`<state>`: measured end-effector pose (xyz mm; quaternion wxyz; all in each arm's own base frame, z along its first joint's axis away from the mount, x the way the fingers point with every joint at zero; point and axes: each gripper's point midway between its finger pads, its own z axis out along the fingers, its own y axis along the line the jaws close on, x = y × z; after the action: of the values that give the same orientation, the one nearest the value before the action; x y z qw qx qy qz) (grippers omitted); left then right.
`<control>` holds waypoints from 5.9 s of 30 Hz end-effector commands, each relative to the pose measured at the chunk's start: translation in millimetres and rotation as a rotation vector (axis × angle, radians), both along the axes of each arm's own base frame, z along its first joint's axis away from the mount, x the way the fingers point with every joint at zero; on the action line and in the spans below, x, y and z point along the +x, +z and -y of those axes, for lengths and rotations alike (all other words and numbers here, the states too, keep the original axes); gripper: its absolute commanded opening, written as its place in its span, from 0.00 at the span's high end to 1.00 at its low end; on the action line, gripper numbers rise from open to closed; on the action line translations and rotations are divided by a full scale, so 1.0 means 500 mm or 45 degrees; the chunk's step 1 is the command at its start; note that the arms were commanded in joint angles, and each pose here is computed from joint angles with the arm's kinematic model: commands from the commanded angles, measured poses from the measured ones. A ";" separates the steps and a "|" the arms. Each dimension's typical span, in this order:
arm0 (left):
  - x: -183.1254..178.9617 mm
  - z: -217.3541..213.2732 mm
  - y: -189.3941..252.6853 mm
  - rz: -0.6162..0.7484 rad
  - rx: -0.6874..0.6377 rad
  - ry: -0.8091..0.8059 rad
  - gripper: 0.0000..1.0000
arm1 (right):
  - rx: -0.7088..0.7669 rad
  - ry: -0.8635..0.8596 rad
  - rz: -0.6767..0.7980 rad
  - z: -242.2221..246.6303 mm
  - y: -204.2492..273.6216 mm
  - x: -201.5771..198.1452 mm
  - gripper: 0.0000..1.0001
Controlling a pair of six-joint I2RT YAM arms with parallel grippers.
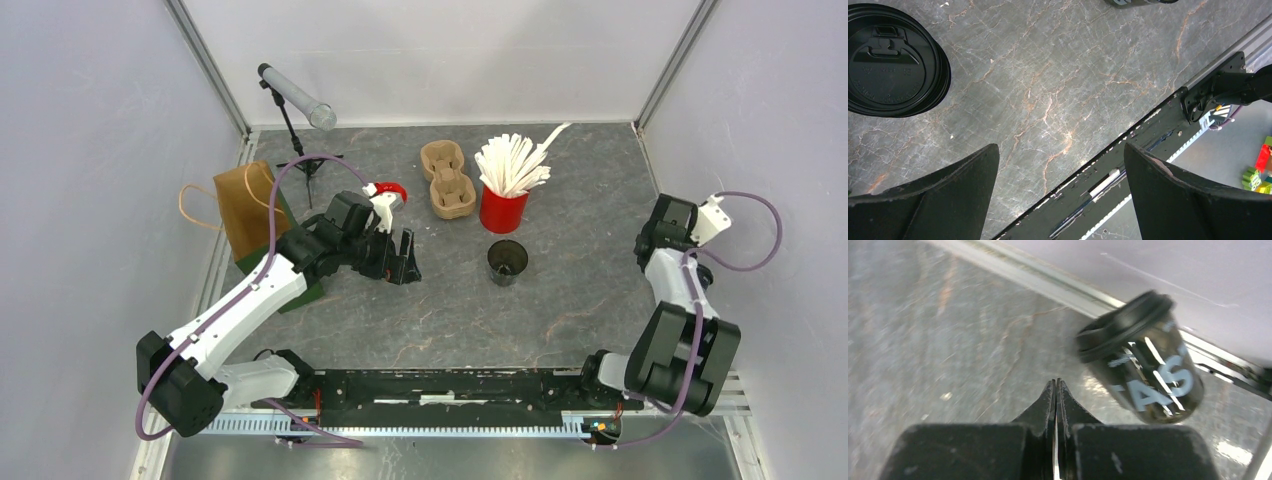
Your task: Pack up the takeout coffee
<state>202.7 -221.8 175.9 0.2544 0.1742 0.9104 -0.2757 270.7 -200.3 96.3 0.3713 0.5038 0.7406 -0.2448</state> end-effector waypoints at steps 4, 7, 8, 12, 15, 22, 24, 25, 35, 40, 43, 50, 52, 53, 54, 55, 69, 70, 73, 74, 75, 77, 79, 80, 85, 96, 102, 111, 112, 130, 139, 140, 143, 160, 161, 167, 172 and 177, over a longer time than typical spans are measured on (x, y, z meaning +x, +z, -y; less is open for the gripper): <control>0.005 0.002 0.014 0.076 -0.010 -0.048 0.00 | -0.008 0.547 0.180 -0.112 0.069 0.084 1.00; 0.000 0.003 0.015 0.069 -0.025 -0.051 0.00 | -0.096 0.339 0.089 -0.062 0.095 0.040 0.40; -0.001 0.004 0.014 0.070 -0.030 -0.052 0.00 | -0.127 0.244 0.039 -0.040 0.100 0.018 0.25; -0.001 0.003 0.022 0.088 -0.036 -0.058 0.00 | -0.235 0.228 -0.122 0.000 0.088 -0.009 0.02; -0.003 0.002 0.020 0.086 -0.035 -0.061 0.00 | -0.210 0.187 -0.210 0.024 0.059 -0.037 0.02; -0.006 0.009 0.009 0.054 -0.032 -0.091 0.00 | -0.145 0.259 -0.270 0.038 0.010 -0.056 0.02; -0.008 0.012 0.008 0.045 -0.035 -0.099 0.00 | -0.142 0.230 -0.292 0.043 0.007 -0.079 0.02; -0.008 0.013 0.006 0.038 -0.035 -0.101 0.00 | -0.139 0.226 -0.296 0.042 0.002 -0.088 0.02; -0.009 0.012 0.001 0.029 -0.030 -0.101 0.00 | -0.106 0.193 -0.384 0.078 -0.047 -0.147 0.02; -0.003 0.012 0.004 0.036 -0.026 -0.089 0.00 | -0.141 0.318 -0.400 0.086 -0.052 -0.119 0.02; 0.002 0.004 0.000 0.041 0.004 -0.061 0.00 | -0.110 0.358 -0.408 0.083 -0.070 -0.109 0.02; 0.008 -0.011 0.011 0.085 0.030 -0.025 0.00 | -0.092 0.441 -0.420 0.074 -0.082 -0.103 0.14; 0.007 -0.011 0.021 0.100 0.015 -0.024 0.00 | -0.095 0.454 -0.393 0.069 -0.075 -0.099 0.18; 0.005 -0.010 0.024 0.104 0.005 -0.025 0.00 | -0.100 0.460 -0.378 0.066 -0.071 -0.098 0.21; 0.004 -0.008 0.030 0.107 -0.010 -0.025 0.00 | -0.108 0.462 -0.362 0.064 -0.066 -0.098 0.24; 0.002 -0.006 0.034 0.106 -0.021 -0.025 0.01 | -0.120 0.462 -0.341 0.062 -0.059 -0.098 0.27; -0.006 0.017 0.110 0.132 -0.175 -0.017 0.06 | -0.316 0.997 0.161 -0.117 0.159 0.054 0.36; -0.003 0.023 0.128 0.142 -0.197 -0.021 0.06 | -0.348 1.076 0.180 -0.149 0.186 0.071 0.34; 0.008 0.042 0.211 0.196 -0.275 -0.038 0.05 | -0.448 1.361 0.340 -0.281 0.298 0.110 0.33; 0.008 0.050 0.240 0.206 -0.304 -0.056 0.02 | -0.481 1.468 0.422 -0.329 0.334 0.115 0.33; 0.008 0.055 0.278 0.229 -0.338 -0.067 0.00 | -0.518 1.552 0.511 -0.370 0.370 0.111 0.34; -0.005 0.075 0.338 0.247 -0.405 -0.166 0.00 | -0.564 1.774 0.687 -0.461 0.425 0.094 0.35; -0.018 0.092 0.389 0.246 -0.461 -0.251 0.00 | -0.593 1.961 0.794 -0.534 0.455 0.066 0.35; -0.020 0.097 0.412 0.261 -0.486 -0.273 0.00 | -0.593 2.016 0.830 -0.560 0.462 0.050 0.35; 0.011 0.098 0.470 0.369 -0.484 -0.233 0.00 | -0.619 2.345 1.084 -0.675 0.484 -0.030 0.35; -0.012 0.174 0.441 0.200 -0.570 -0.526 0.00 | -0.497 2.704 1.444 -0.791 0.450 -0.151 0.32; -0.018 0.224 0.399 0.139 -0.533 -0.615 0.00 | -0.457 2.767 1.429 -0.809 0.420 -0.160 0.30; 0.002 0.258 0.369 0.184 -0.456 -0.627 0.00 | -0.429 2.817 1.393 -0.822 0.388 -0.170 0.29; 0.005 0.259 0.365 0.184 -0.448 -0.625 0.00 | -0.425 2.820 1.391 -0.823 0.385 -0.170 0.29; -0.002 0.253 0.339 0.204 -0.403 -0.646 0.31 | -0.386 2.756 1.326 -0.821 0.362 -0.148 0.11; 0.092 0.171 0.279 0.356 -0.062 -0.300 0.38 | -0.424 2.427 1.005 -0.740 0.290 -0.079 0.02; 0.107 0.156 0.266 0.368 -0.001 -0.246 0.38 | -0.412 2.413 0.971 -0.735 0.279 -0.077 0.02; 0.150 0.115 0.218 0.387 0.180 -0.100 0.39 | -0.400 2.353 0.906 -0.715 0.272 -0.075 0.02; 0.350 0.072 -0.022 0.339 0.716 0.197 0.40 | -0.557 2.230 0.999 -0.659 0.404 -0.119 0.03; 0.355 0.072 -0.030 0.326 0.707 0.198 0.40 | -0.563 2.232 0.991 -0.658 0.403 -0.119 0.03; 0.367 0.077 -0.065 0.248 0.592 0.198 0.38 | -0.567 2.244 0.929 -0.655 0.385 -0.116 0.03; 0.378 0.071 -0.085 0.206 0.492 0.208 0.35 | -0.550 2.259 0.913 -0.659 0.373 -0.114 0.03; 0.380 0.065 -0.099 0.172 0.423 0.223 0.22 | -0.543 2.261 0.891 -0.659 0.365 -0.111 0.03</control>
<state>389.5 -244.7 116.2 0.2869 0.1621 0.9434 -0.0379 213.0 131.5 269.2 0.6943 -0.2733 0.6443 0.1677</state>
